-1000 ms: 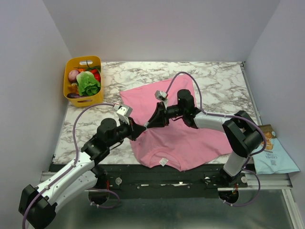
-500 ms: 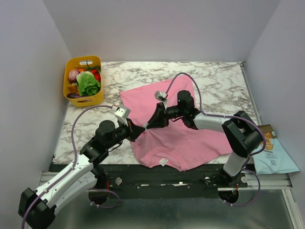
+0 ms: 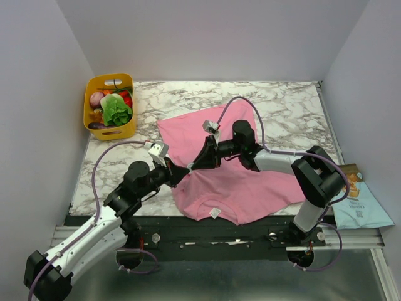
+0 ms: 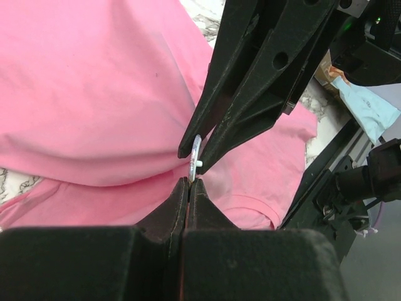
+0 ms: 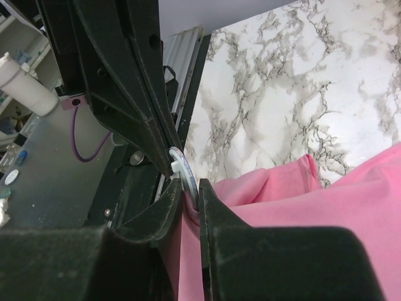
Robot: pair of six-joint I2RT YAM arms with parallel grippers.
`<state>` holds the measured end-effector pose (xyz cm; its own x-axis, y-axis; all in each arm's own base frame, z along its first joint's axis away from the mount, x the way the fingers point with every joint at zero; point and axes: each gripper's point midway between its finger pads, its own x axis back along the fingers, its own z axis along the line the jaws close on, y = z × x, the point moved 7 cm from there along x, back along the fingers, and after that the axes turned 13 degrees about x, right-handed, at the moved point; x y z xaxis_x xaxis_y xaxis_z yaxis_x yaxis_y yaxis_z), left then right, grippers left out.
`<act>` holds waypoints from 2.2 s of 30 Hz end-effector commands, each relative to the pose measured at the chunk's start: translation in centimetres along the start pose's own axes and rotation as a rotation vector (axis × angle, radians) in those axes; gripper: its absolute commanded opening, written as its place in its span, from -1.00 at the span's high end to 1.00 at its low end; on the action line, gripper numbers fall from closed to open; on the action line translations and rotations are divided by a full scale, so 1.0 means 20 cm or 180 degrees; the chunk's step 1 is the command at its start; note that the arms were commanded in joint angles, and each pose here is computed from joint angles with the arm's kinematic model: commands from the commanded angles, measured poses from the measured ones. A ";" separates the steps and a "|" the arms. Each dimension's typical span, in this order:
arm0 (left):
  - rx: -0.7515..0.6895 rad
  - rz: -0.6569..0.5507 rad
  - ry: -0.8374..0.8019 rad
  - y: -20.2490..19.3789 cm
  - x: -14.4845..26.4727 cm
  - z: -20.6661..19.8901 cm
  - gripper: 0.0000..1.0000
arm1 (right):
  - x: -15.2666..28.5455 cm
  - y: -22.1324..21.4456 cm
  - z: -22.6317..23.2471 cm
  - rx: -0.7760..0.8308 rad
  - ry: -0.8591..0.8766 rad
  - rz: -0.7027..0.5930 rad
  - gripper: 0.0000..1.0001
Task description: Pin the brooch onto the clothing
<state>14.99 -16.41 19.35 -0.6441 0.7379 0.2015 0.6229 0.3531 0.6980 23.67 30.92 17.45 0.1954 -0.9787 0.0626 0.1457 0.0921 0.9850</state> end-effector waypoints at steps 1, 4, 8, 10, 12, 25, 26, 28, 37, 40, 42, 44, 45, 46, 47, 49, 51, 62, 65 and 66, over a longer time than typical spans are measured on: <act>0.0061 -0.0103 -0.0086 0.01 0.02 -0.03 1.00 | 0.03 -0.02 -0.07 0.0107 -0.0383 -0.0057 0.54; 0.0070 -0.0149 -0.0023 0.02 0.03 -0.02 1.00 | 0.04 -0.02 -0.06 0.0150 -0.0339 -0.0081 0.43; 0.0076 -0.0188 0.0061 0.02 0.04 0.00 1.00 | 0.04 0.00 -0.03 0.0233 -0.0283 -0.0137 0.22; 0.0078 -0.0191 0.0078 0.02 0.04 0.00 1.00 | 0.05 0.01 -0.02 0.0287 -0.0263 -0.0156 0.06; 0.0084 -0.0181 0.0081 0.01 0.03 0.00 1.00 | 0.06 0.02 0.00 0.0337 -0.0268 -0.0172 -0.03; 0.0077 -0.0183 0.0106 0.02 0.03 0.00 1.00 | 0.09 0.05 0.04 0.0464 -0.0365 -0.0221 -0.38; 0.0074 -0.0176 0.0112 0.02 0.03 0.00 1.00 | 0.09 0.05 0.04 0.0477 -0.0365 -0.0228 -0.43; 0.0069 -0.0176 0.0113 0.02 0.03 0.00 1.00 | 0.09 0.06 0.05 0.0490 -0.0375 -0.0236 -0.46; 0.0047 -0.0156 0.0198 0.03 0.03 0.01 1.00 | 0.10 0.07 0.07 0.0534 -0.0370 -0.0252 -0.64; 0.0023 -0.0141 0.0408 0.05 0.02 0.03 1.00 | 0.11 0.09 0.08 0.0550 -0.0389 -0.0265 -0.70; -0.0022 -0.0107 0.0587 0.07 0.02 0.04 1.00 | 0.11 0.10 0.08 0.0538 -0.0419 -0.0256 -0.97; -0.0042 -0.0055 0.0701 0.07 0.00 0.06 1.00 | 0.12 0.13 0.09 0.0570 -0.0482 -0.0275 -0.99; -0.0049 -0.0036 0.0763 0.08 0.00 0.05 1.00 | 0.13 0.13 0.09 0.0564 -0.0508 -0.0258 -1.00; -0.0054 -0.0070 0.0855 0.10 0.00 0.06 1.00 | 0.13 0.14 0.09 0.0564 -0.0538 -0.0254 -1.00; -0.0039 -0.0034 0.0952 0.09 -0.01 0.08 1.00 | 0.14 0.17 0.10 0.0596 -0.0616 -0.0271 -1.00; -0.0016 -0.0036 0.1077 0.10 -0.02 0.10 1.00 | 0.15 0.17 0.10 0.0545 -0.0705 -0.0241 -0.99; 0.0002 0.0030 0.1191 0.09 -0.04 0.11 1.00 | 0.18 0.21 0.08 0.0456 -0.0967 -0.0217 -1.00; -0.0286 0.0260 0.1790 0.04 -0.15 0.13 1.00 | 0.42 0.25 -0.11 -0.0684 -0.2783 -0.0050 -1.00; -0.0508 0.0335 0.1984 0.00 -0.19 0.11 1.00 | 0.53 0.20 -0.14 -0.1183 -0.2822 -0.0220 -1.00; -0.0584 0.0293 0.2090 0.02 -0.19 0.10 1.00 | 0.56 0.19 -0.15 -0.1360 -0.2822 -0.0300 -1.00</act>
<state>18.09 -17.69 17.16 -0.7116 0.3847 0.5878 0.6891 0.2191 0.6908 27.96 23.92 22.64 -0.5250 -0.8313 0.1823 0.3111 0.0119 0.9503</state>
